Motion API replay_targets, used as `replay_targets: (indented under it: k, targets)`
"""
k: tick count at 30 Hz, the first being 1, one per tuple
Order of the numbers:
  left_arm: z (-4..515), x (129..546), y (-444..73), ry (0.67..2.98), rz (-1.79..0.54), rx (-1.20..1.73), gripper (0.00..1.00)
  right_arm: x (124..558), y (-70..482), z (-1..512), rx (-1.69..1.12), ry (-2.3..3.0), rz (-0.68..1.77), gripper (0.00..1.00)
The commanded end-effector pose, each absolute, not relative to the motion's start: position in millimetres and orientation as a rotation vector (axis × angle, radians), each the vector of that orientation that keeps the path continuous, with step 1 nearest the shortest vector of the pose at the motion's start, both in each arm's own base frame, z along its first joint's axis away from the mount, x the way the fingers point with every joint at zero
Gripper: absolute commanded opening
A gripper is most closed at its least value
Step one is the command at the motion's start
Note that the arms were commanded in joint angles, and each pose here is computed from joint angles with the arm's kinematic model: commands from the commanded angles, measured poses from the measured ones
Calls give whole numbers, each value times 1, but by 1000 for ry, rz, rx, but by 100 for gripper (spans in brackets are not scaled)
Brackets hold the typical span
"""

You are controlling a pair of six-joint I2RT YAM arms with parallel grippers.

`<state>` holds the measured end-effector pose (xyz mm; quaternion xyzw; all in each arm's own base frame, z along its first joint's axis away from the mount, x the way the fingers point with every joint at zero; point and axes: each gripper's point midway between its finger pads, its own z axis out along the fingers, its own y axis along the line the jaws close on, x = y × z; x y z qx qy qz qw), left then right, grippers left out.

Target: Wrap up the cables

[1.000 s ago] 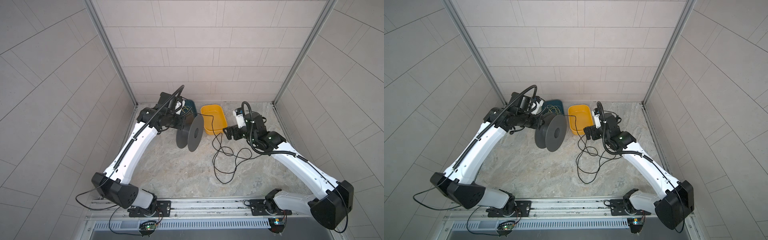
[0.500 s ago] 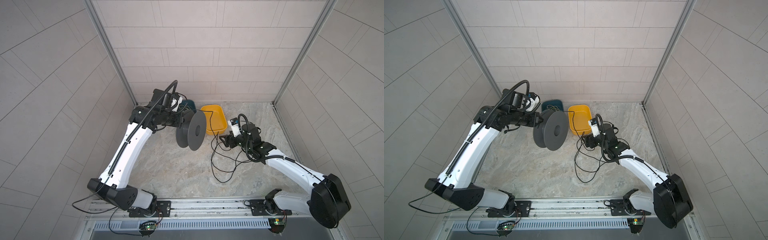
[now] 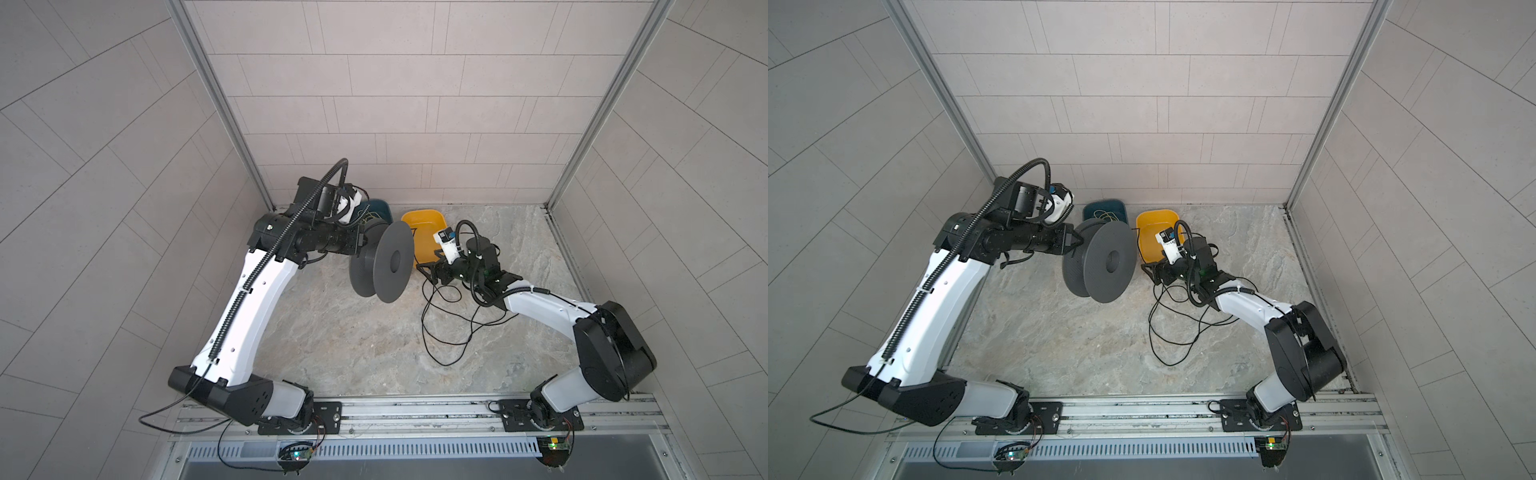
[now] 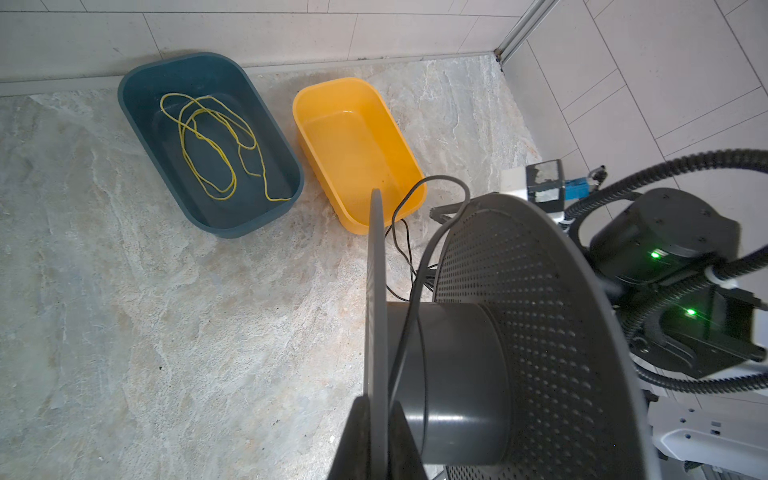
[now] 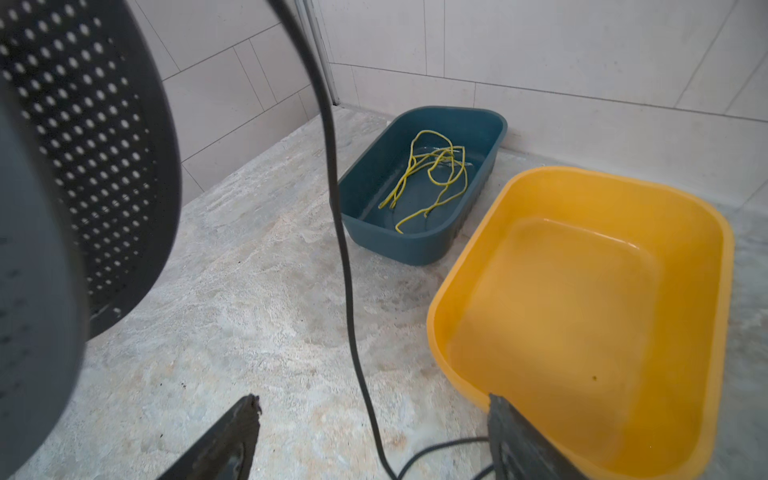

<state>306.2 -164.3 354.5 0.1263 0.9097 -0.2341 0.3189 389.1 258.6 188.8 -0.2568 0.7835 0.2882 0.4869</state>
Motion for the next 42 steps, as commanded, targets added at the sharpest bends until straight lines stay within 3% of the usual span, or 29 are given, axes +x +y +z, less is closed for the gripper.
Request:
replay_targets:
  k: [1, 11, 19, 24, 27, 42]
  targets:
    - [393, 298, -165, 2272, -676, 335, 0, 395, 273, 196, -693, 1854, 743, 83]
    - [408, 299, -162, 2235, -696, 309, 0, 395, 285, 168, -685, 1894, 843, 63]
    - [416, 304, -158, 2213, -716, 259, 0, 386, 287, 151, -687, 1952, 899, 20]
    - [415, 318, -143, 2202, -725, 92, 0, 373, 287, 144, -688, 1975, 908, 14]
    - [414, 330, -131, 2178, -714, -31, 0, 368, 285, 141, -672, 1992, 899, 1]
    - [411, 354, -71, 1975, -493, -465, 0, 317, 304, 153, -913, 1967, 576, 0]
